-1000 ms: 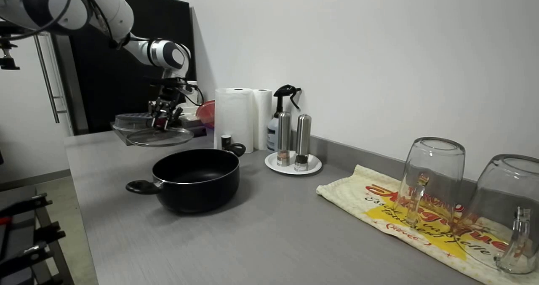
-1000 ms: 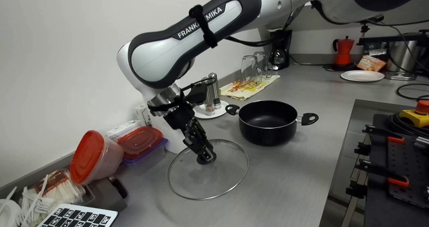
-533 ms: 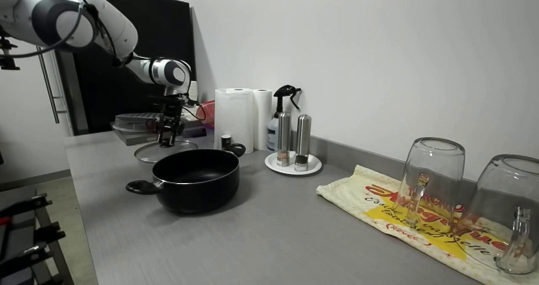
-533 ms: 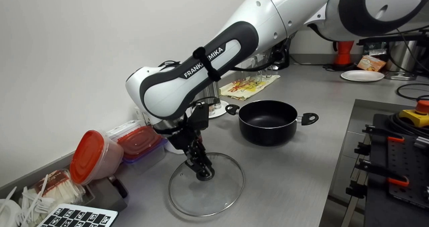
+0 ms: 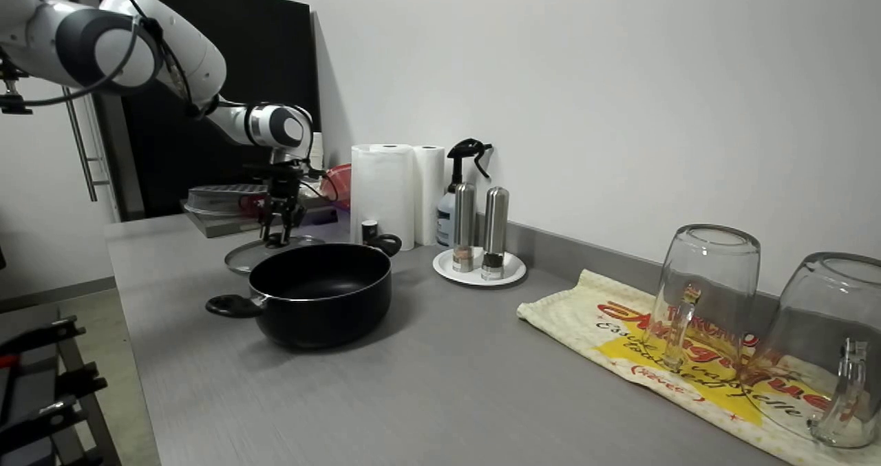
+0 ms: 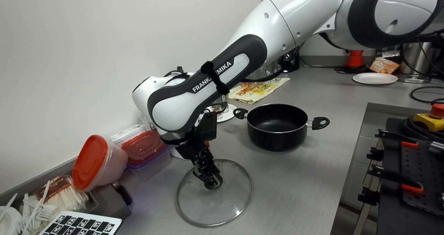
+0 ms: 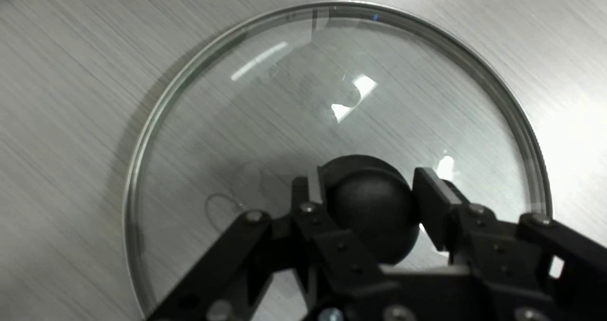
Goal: Remove the lid from the pot
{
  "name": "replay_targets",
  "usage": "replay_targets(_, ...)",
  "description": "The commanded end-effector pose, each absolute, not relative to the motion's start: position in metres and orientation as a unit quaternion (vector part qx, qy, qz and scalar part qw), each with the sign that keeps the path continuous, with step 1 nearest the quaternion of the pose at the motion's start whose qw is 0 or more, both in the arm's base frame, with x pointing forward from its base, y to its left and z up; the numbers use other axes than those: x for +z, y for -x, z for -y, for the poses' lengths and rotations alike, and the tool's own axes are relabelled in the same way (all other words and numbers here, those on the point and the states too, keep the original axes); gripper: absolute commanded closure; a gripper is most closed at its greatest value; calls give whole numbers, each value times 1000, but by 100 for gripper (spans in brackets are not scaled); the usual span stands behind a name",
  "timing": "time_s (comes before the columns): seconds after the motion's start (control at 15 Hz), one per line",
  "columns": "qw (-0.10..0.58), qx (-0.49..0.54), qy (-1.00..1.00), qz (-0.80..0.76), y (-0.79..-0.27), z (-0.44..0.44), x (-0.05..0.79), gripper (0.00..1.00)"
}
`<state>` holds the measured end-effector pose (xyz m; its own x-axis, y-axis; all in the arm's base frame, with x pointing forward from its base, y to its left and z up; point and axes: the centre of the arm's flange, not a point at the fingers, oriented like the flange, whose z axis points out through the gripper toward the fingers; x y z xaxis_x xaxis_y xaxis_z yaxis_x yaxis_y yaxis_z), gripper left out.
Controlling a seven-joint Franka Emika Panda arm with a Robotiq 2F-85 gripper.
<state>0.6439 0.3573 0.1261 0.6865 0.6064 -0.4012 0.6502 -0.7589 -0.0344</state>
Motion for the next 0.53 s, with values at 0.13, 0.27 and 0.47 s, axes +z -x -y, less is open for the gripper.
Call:
replay_targets(0.13, 58, -200, -916, -343, -644, -356, 125, 47)
replay_targets(0.27, 59, -201, -916, -343, -644, -356, 125, 47)
replay_targets(0.47, 60, -201, -916, -343, -644, -356, 125, 47)
